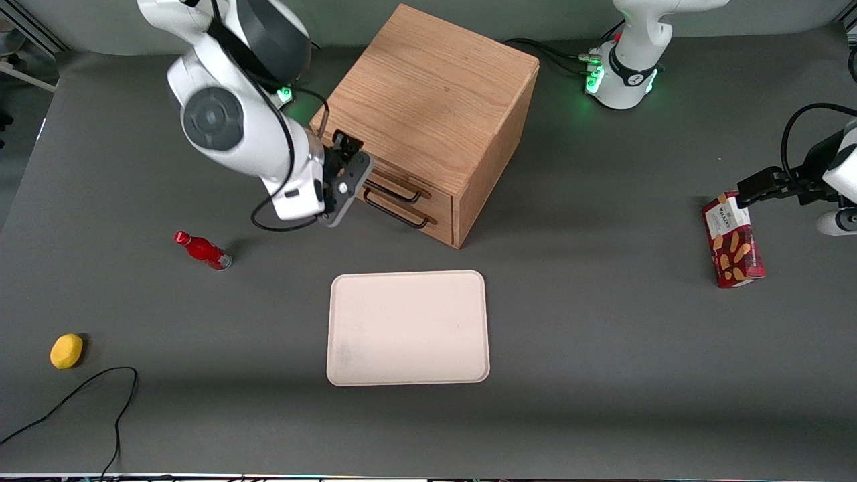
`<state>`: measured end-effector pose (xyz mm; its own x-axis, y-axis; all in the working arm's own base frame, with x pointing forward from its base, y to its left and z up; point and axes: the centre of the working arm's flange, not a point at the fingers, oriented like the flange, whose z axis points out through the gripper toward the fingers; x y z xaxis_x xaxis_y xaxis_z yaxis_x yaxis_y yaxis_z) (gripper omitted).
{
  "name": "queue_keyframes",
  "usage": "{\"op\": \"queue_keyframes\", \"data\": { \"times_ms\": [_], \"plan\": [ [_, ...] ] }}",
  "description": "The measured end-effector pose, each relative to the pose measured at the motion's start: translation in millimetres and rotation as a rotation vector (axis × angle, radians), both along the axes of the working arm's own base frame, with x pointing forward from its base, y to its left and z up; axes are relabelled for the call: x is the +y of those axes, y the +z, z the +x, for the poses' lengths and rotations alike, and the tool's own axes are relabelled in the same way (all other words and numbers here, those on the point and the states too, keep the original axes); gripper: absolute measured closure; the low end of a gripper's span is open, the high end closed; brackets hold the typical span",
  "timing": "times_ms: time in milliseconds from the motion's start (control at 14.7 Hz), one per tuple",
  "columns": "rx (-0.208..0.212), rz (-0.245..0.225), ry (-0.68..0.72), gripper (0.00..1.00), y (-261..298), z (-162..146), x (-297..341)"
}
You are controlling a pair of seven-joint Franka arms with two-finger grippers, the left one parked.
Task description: Open upper drawer
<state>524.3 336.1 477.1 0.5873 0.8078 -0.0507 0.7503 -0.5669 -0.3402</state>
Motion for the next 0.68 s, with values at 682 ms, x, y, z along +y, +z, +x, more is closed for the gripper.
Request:
{"op": "queue_keyframes", "data": {
  "times_ms": [682],
  "plan": [
    [-0.015, 0.043, -0.008, 0.00, -67.9, -0.2, 21.8]
  ]
}}
